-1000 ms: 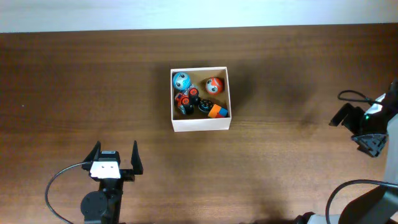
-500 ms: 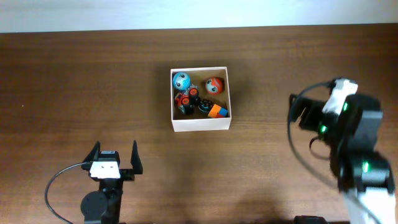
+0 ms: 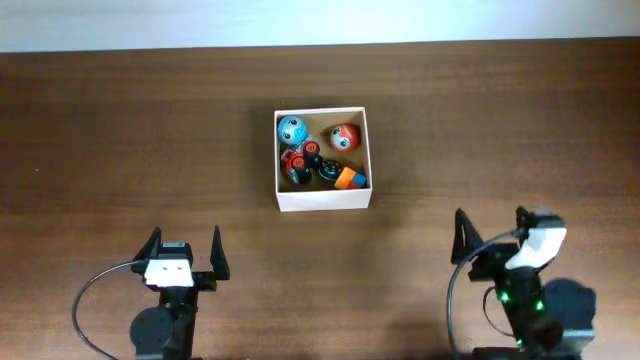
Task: Pack container
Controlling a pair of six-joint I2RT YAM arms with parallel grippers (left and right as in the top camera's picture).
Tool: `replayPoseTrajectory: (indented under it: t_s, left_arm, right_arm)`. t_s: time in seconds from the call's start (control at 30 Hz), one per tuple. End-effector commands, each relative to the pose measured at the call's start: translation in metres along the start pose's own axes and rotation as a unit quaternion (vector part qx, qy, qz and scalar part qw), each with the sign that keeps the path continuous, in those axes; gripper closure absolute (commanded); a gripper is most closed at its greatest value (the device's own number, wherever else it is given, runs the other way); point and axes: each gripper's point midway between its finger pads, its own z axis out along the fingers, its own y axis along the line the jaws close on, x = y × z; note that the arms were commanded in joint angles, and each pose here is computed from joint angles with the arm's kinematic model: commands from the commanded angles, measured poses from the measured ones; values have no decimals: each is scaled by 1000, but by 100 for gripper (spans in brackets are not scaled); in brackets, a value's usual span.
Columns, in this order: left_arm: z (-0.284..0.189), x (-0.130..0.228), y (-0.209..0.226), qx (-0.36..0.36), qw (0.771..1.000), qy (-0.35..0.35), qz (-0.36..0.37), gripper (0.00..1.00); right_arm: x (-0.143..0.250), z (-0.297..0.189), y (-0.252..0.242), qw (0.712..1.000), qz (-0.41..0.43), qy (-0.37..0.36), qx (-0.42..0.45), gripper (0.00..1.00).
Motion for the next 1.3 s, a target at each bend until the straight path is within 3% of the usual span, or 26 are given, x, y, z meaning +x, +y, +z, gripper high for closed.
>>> replayPoseTrajectory:
  t_s: [0.0, 0.23, 0.5, 0.9, 1.13, 1.27]
  left_arm:
    - [0, 1, 2, -5, 1000, 0, 7, 1]
    - [0, 1, 2, -5, 1000, 0, 7, 1]
    - [0, 1, 2, -5, 1000, 0, 7, 1]
    - [0, 1, 2, -5, 1000, 0, 7, 1]
    - [0, 1, 2, -5, 1000, 0, 7, 1]
    - [0, 1, 2, -5, 1000, 0, 7, 1]
  right_arm:
    - [11, -2, -2, 999, -21, -30, -3, 1]
    - [-14, -5, 3, 984, -67, -163, -21, 1]
    - [-13, -3, 3, 974, -121, -189, -14, 1]
    - [30, 16, -7, 981, -127, -143, -9, 1]
    - [67, 24, -18, 991, -116, -67, 5, 1]
    - [69, 25, -24, 991, -114, -62, 21, 1]
